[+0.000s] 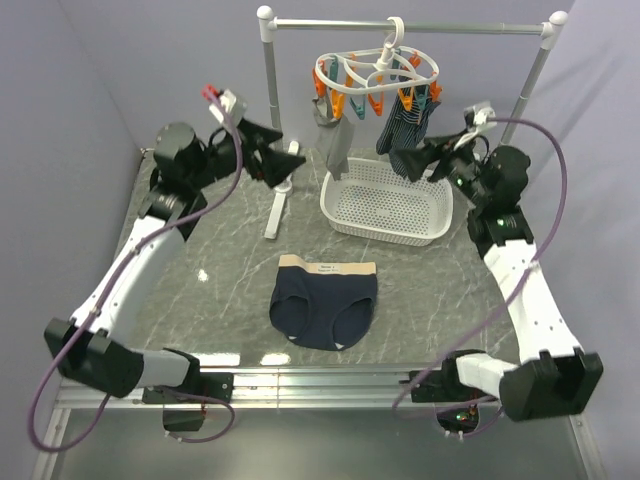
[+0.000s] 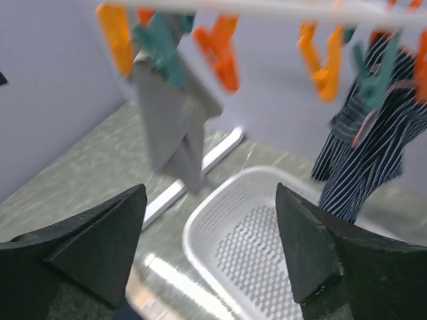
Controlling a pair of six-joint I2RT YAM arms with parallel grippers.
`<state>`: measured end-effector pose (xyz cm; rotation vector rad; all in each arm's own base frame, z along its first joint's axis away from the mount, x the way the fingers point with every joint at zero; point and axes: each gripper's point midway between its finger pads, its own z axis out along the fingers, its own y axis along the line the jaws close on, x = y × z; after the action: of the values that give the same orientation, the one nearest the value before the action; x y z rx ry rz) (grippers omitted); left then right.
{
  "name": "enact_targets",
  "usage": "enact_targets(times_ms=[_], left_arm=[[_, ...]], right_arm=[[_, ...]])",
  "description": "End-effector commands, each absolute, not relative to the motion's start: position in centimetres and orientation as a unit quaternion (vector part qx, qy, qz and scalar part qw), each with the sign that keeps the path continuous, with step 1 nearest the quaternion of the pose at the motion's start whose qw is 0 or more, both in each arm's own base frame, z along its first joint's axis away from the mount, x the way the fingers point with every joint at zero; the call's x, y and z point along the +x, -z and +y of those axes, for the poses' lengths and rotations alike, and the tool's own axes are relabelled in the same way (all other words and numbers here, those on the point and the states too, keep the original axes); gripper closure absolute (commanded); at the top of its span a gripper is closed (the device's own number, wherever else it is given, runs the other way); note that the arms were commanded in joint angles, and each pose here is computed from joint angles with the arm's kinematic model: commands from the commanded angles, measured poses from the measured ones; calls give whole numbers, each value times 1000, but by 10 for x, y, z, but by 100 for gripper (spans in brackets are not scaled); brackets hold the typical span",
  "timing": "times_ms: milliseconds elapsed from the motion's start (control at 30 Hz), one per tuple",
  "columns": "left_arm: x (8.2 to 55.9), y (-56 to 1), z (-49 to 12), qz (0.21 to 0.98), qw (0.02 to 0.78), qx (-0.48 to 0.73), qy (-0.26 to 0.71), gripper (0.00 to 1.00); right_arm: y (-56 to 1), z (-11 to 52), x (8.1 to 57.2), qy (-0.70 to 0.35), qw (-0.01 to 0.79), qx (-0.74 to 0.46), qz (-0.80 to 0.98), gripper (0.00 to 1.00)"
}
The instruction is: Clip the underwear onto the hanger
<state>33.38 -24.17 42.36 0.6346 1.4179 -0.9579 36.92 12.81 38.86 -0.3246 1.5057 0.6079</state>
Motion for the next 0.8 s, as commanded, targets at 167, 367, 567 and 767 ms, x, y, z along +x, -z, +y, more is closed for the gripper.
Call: enact_targets(times_ms=[167, 367, 567, 767], left_arm=[[373, -528, -253, 525, 688, 238, 442, 1], [382, -531, -275, 520, 648, 229, 508, 1], [384, -516, -287, 540, 639, 221, 501, 1], [390, -521, -292, 561, 650, 213, 466, 1]], right_arm=[[-430, 159, 406, -349, 697, -202, 593, 29], [-447, 185, 427, -359, 721, -236, 543, 36], [-456, 202, 445, -348, 733, -266, 521, 37], [-453, 219, 452, -353, 730, -281, 513, 37]])
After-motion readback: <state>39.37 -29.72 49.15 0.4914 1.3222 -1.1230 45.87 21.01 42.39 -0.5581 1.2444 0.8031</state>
